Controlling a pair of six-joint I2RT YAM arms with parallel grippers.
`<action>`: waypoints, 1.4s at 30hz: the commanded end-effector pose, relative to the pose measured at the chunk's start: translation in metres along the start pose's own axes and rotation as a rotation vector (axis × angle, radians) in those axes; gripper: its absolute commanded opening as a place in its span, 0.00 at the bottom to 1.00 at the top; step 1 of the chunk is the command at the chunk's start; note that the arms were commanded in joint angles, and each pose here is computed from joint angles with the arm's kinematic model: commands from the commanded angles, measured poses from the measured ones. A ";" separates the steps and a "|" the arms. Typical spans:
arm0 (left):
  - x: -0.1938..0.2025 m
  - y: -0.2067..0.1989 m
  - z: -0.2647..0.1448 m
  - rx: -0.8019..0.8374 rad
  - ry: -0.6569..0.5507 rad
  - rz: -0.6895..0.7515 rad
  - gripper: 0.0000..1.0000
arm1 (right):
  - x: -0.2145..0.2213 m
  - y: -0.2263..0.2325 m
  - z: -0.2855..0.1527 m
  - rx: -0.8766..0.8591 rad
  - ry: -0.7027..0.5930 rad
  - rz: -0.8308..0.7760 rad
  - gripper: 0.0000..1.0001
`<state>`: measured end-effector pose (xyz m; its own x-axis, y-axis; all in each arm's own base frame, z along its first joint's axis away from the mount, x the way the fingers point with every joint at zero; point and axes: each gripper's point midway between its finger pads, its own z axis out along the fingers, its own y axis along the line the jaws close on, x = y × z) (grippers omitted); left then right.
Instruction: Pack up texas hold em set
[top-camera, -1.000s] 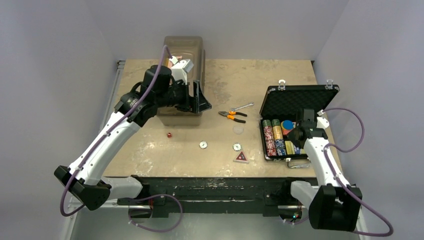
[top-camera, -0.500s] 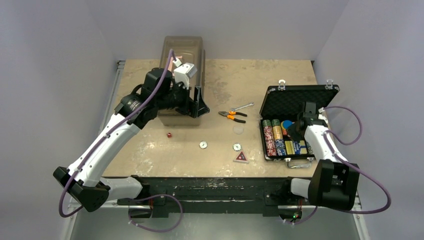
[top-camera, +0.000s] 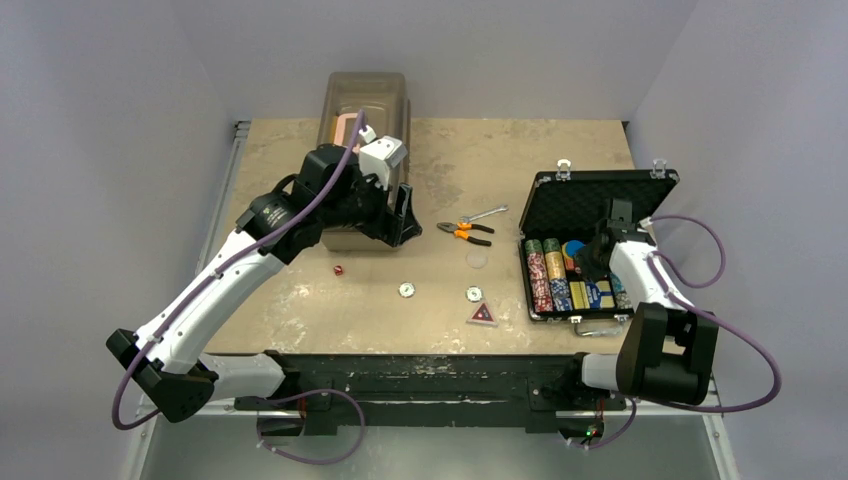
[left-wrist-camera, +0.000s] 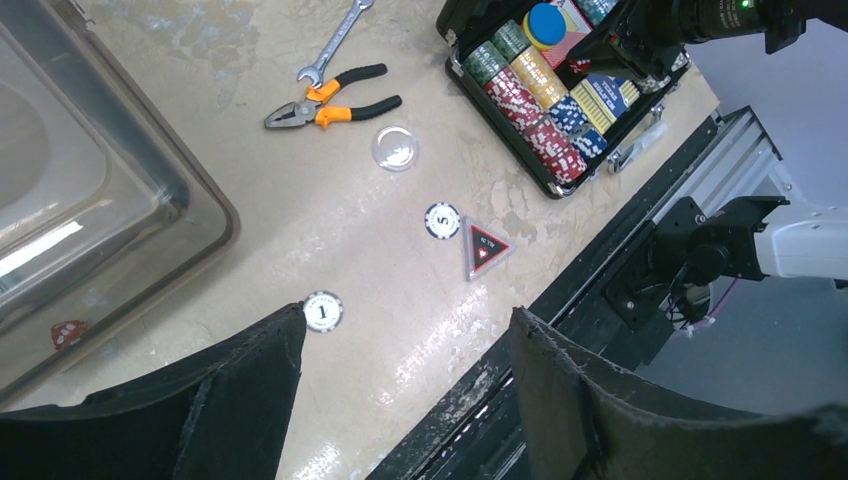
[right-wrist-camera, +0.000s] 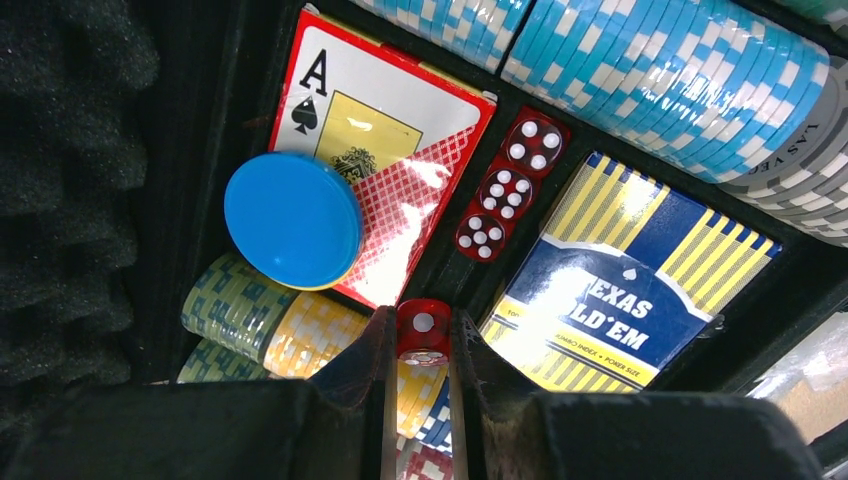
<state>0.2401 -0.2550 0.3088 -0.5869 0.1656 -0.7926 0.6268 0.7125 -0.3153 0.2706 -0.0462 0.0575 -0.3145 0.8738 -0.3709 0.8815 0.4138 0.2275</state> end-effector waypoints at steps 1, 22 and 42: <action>-0.010 -0.006 -0.010 -0.003 -0.052 0.049 0.71 | -0.009 0.004 0.000 -0.007 -0.034 0.064 0.12; -0.009 -0.006 -0.011 -0.022 -0.051 0.051 0.70 | 0.010 -0.011 0.016 0.068 0.052 0.155 0.22; -0.007 -0.009 -0.009 -0.010 -0.042 0.056 0.70 | -0.012 -0.019 0.009 0.083 -0.043 0.055 0.35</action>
<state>0.2357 -0.2564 0.3089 -0.5690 0.1817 -0.8020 0.6288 0.7246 -0.2820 0.2703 -0.0530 0.0405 -0.1868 0.9277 -0.3232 0.9347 0.2690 0.2321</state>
